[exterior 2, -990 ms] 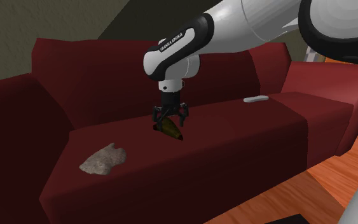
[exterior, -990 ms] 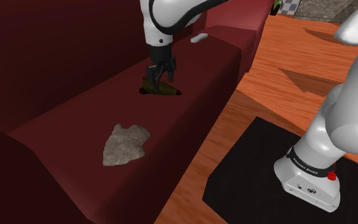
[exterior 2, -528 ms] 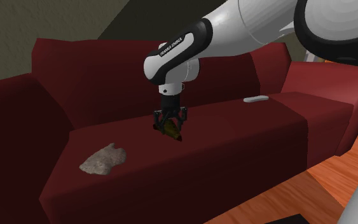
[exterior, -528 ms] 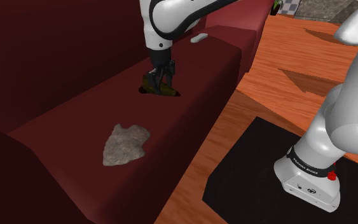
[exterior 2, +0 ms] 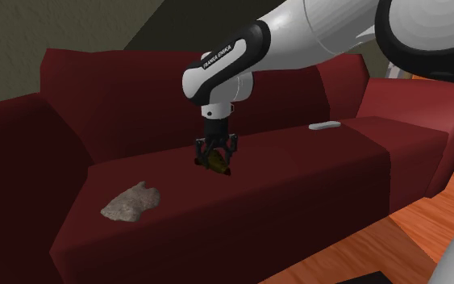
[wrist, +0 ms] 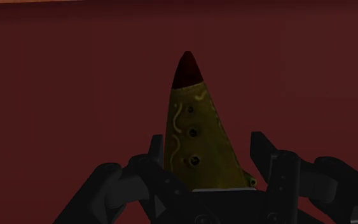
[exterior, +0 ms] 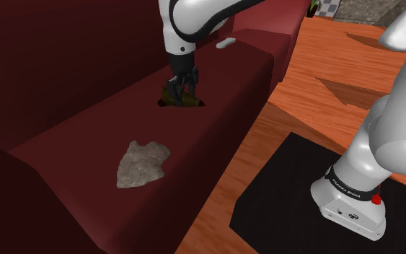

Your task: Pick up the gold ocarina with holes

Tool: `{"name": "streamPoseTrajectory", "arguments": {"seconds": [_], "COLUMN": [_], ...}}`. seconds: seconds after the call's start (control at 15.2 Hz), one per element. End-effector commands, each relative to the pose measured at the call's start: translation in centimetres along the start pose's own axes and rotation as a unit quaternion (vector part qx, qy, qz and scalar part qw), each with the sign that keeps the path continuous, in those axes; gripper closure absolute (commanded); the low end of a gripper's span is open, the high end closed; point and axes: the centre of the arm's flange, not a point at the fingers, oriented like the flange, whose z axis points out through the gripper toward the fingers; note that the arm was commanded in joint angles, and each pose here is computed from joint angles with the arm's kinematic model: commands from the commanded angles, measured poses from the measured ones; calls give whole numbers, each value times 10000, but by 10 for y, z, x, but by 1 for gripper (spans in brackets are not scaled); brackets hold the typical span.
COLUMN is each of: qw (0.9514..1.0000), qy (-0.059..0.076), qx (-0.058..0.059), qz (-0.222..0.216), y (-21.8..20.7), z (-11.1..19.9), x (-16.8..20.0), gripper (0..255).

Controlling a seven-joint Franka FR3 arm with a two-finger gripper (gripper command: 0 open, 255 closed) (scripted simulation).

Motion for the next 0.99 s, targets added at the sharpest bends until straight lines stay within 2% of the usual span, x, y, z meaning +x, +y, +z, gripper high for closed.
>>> {"name": "streamPoseTrajectory", "arguments": {"seconds": [0.0,0.79,0.92], "qw": [10000,10000,10000], "qy": [-1,-1,-1], "qx": [0,0,0], "qz": [-1,-1,-1], "y": [0,-2,-2], "z": [-9,-73,-74], "x": [-1,-4,-4], "gripper": [255,255,255]}}
